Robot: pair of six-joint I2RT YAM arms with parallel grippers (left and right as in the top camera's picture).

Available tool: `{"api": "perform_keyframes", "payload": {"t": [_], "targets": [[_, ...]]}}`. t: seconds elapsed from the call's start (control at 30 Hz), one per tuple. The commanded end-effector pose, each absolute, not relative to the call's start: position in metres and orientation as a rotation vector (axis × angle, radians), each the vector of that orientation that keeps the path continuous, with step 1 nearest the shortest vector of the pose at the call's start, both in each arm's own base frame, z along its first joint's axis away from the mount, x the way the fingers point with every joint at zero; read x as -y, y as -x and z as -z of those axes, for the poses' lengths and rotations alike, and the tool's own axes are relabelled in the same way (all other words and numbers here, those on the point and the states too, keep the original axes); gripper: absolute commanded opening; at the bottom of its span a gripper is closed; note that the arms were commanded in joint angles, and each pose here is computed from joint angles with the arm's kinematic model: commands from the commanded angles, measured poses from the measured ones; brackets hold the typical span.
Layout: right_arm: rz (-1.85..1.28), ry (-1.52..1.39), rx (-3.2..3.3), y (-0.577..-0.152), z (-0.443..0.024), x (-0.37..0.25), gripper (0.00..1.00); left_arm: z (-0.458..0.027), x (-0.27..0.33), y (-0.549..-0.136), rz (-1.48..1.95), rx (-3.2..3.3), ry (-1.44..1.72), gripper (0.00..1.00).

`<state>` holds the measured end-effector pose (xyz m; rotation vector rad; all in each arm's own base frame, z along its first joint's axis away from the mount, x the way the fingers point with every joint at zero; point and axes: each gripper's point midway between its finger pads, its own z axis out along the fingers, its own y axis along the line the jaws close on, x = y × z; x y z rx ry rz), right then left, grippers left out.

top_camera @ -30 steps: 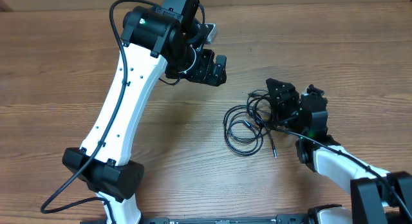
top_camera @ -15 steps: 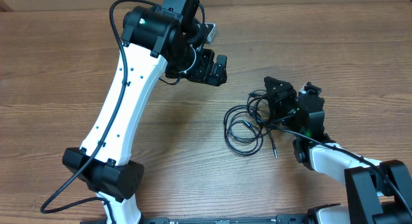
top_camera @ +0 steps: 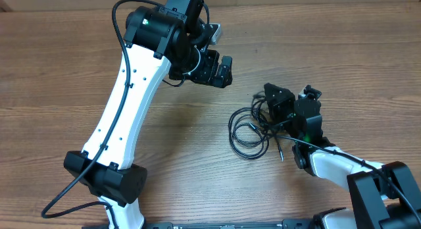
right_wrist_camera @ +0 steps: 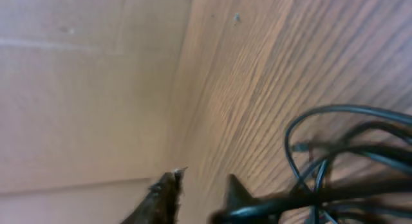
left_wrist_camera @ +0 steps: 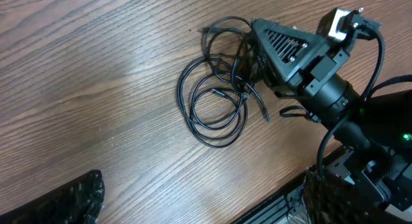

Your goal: Untangle cables

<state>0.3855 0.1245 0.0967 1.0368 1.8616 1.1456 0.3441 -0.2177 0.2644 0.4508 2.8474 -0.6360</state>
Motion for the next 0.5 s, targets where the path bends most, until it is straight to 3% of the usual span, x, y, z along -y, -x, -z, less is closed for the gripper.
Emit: {"api": "perform_keyframes", "payload": {"t": [0.0,0.07,0.27,0.47], "targets": [[-1.224,-0.831,-1.845,-0.391,-0.125,-0.143,0.11,-0.261,0.220,-0.345,0.628,-2.857,-0.447,1.00],[-1.330,-0.699,-1.795,-0.389,-0.151,-0.157,0.04,-0.261,0.220,-0.346,0.626,-2.854,-0.449,1.00],[-1.686,-0.378,-1.463,-0.361,-0.263,-0.179,0.04,-0.260,0.217,-0.349,0.593,-2.851,-0.440,0.99],[-1.818,-0.349,-1.369,-0.341,-0.301,-0.178,0.04,-0.260,0.218,-0.348,0.608,-2.860,-0.409,0.98]]}}
